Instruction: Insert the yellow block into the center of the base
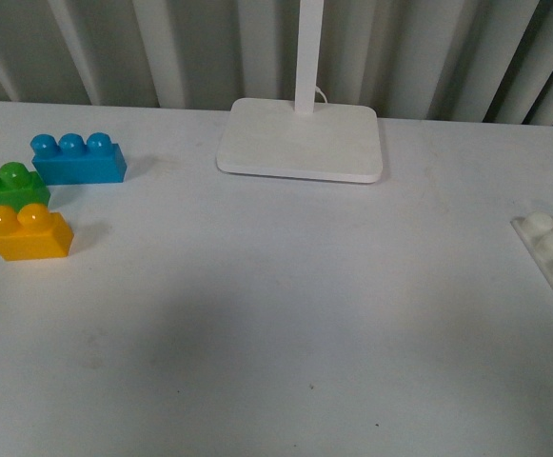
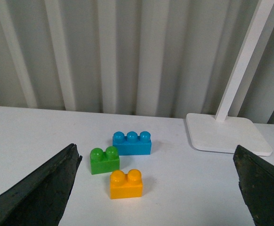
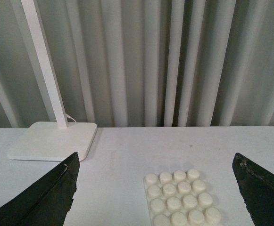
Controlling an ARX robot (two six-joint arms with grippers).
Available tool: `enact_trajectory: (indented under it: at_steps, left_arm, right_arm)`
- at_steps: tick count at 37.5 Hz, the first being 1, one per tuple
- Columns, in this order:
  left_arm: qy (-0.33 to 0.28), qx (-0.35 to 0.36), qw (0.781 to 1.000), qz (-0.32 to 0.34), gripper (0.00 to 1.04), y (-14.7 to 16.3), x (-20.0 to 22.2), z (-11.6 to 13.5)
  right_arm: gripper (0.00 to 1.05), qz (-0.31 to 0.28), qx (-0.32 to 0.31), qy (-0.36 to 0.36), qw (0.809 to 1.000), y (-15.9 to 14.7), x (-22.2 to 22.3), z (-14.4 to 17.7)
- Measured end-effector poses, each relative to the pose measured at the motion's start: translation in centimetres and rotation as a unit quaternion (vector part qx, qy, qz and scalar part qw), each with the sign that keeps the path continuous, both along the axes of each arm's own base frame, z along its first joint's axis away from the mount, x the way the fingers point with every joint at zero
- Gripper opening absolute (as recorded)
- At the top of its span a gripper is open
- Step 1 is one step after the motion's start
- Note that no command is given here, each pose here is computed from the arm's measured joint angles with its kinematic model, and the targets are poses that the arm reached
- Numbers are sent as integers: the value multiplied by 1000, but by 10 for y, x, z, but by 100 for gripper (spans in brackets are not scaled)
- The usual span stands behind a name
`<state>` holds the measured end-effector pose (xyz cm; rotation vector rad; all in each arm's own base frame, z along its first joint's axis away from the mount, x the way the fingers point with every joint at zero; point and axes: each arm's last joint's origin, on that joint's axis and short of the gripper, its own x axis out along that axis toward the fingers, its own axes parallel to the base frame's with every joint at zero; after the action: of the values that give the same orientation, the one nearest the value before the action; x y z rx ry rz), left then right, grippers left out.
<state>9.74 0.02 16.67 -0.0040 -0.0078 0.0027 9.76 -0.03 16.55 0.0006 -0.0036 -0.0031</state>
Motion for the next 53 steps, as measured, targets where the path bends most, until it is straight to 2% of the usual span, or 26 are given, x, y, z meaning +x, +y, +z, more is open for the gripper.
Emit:
enact_trajectory:
  at_steps: [29,31,34,35,38,46,49,53]
  left_arm:
    - [0,0,1000,0,98,0,0,0]
    - [0,0,1000,0,98,0,0,0]
    - [0,0,1000,-1,98,0,0,0]
    - [0,0,1000,-1,98,0,0,0]
    - [0,0,1000,0,98,0,0,0]
    - [0,0,1000,0,98,0,0,0]
    - [0,0,1000,0,98,0,0,0]
    - [0,0,1000,0,98,0,0,0]
  right_arm:
    - [95,0,0,0,1000,0,0,0]
    - [95,24,5,80,996,1,1,2]
    - [95,40,19,213,976,-2,7,1]
    - [95,39,23,236,971,-5,13,0]
    - [95,27,30,252,967,-14,27,0]
    - [95,-5,-3,225,974,-57,88,12]
    - [95,-10,-7,252,968,-76,122,2]
    - [95,11,9,297,955,-85,147,-22]
